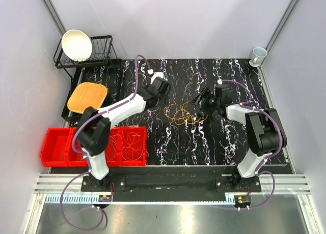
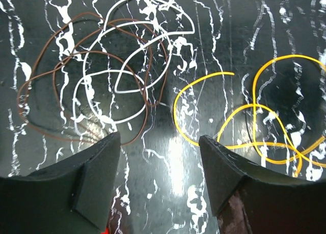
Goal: Untangle the cables
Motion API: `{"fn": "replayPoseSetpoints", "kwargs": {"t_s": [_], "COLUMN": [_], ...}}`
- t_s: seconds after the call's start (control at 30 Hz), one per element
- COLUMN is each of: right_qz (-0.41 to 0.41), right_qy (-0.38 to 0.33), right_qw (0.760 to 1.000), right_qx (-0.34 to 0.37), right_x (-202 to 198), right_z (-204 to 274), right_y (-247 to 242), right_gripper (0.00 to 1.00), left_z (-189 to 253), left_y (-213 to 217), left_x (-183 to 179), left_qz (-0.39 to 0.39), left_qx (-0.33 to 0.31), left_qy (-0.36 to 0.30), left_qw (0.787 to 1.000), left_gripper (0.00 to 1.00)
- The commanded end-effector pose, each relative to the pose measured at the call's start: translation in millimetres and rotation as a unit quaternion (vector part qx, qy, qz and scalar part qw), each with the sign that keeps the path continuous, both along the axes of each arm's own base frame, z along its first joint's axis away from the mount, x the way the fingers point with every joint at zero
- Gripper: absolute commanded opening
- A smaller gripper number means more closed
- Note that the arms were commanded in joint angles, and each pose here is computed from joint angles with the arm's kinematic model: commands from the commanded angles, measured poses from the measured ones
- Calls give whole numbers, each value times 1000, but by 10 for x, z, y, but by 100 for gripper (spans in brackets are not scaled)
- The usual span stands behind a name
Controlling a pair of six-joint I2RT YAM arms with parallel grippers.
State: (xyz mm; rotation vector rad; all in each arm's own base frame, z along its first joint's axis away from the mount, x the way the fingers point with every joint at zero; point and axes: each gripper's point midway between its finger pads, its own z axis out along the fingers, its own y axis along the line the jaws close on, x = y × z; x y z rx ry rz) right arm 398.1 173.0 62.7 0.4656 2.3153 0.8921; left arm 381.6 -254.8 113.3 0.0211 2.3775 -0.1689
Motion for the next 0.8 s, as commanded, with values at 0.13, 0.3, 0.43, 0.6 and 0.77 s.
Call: {"fn": "replayPoseSetpoints", "kwargs": {"t_s": [0.13,0.3,0.43,0.6,0.77], "right_qz": [12,16,15,18,20], "right_qy": [-4,1,4,8,11], "right_qw": [1000,1000,1000,1000,1000], "right_qx": [9,11,12,12,15], "right_x": [29,29,35,35,36], "right_z": [45,10,-8,-39,-60], "right_y": [73,93,93,106,117], "right_gripper": [81,81,81,81,81], "left_z": [-52,-184,-310,-388,-470], "left_y": [-131,-100,-17,18,-40], "left_x": [334,411,467,518,565], "left_qz": [26,36,47,49,40], "left_qx": [5,15,19,16,10], "left_qy": [-19,-8,2,9,12], "left_qw": [999,999,999,999,999], "left_gripper": [62,60,59,56,50]}}
